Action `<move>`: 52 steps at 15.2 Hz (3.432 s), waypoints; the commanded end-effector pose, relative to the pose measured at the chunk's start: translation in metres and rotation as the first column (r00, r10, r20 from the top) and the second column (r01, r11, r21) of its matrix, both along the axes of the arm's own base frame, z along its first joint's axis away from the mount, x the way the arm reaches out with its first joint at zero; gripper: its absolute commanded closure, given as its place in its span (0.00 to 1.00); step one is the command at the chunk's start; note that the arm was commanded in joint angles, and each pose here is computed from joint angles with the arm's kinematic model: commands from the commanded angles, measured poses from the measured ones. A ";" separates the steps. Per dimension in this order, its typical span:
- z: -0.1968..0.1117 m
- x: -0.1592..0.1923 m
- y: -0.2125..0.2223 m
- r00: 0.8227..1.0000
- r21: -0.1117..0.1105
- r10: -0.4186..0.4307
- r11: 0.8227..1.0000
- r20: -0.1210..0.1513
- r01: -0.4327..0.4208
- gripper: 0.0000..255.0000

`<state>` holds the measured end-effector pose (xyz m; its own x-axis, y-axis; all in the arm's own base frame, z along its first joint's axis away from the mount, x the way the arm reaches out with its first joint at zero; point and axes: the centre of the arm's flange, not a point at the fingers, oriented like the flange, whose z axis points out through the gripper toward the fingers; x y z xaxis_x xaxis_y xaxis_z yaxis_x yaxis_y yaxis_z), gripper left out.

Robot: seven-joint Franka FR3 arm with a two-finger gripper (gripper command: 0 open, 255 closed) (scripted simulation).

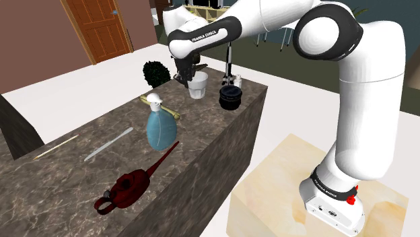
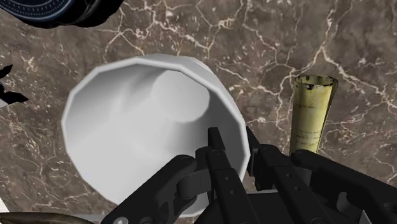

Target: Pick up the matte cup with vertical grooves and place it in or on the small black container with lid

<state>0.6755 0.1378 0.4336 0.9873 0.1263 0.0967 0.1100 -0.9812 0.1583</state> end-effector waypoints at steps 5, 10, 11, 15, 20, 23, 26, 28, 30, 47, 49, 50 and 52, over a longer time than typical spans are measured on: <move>0.032 0.001 0.001 1.000 0.000 0.000 1.000 0.000 0.000 1.00; 0.059 0.001 0.001 1.000 0.000 0.000 1.000 0.000 0.000 1.00; 0.064 0.001 0.001 1.000 0.000 0.000 1.000 0.000 0.000 1.00; 0.085 0.001 0.001 1.000 0.000 0.000 1.000 0.000 0.000 1.00; 0.099 -0.024 -0.030 1.000 0.000 0.000 1.000 0.000 0.000 1.00; 0.106 -0.049 -0.060 1.000 0.000 0.000 1.000 0.000 0.000 1.00; 0.113 -0.073 -0.090 1.000 0.000 0.000 1.000 0.000 0.000 1.00; 0.118 -0.090 -0.110 1.000 0.000 0.000 1.000 0.000 0.000 1.00; 0.123 -0.106 -0.131 1.000 0.000 0.000 1.000 0.000 0.000 1.00; 0.041 -0.116 -0.142 1.000 0.000 0.000 1.000 0.000 0.000 1.00; 0.030 -0.116 -0.142 1.000 0.000 0.000 1.000 0.000 0.000 1.00; 0.025 -0.116 -0.142 1.000 0.000 0.000 1.000 0.000 0.000 1.00; 0.023 -0.116 -0.142 1.000 0.000 0.000 1.000 0.000 0.000 1.00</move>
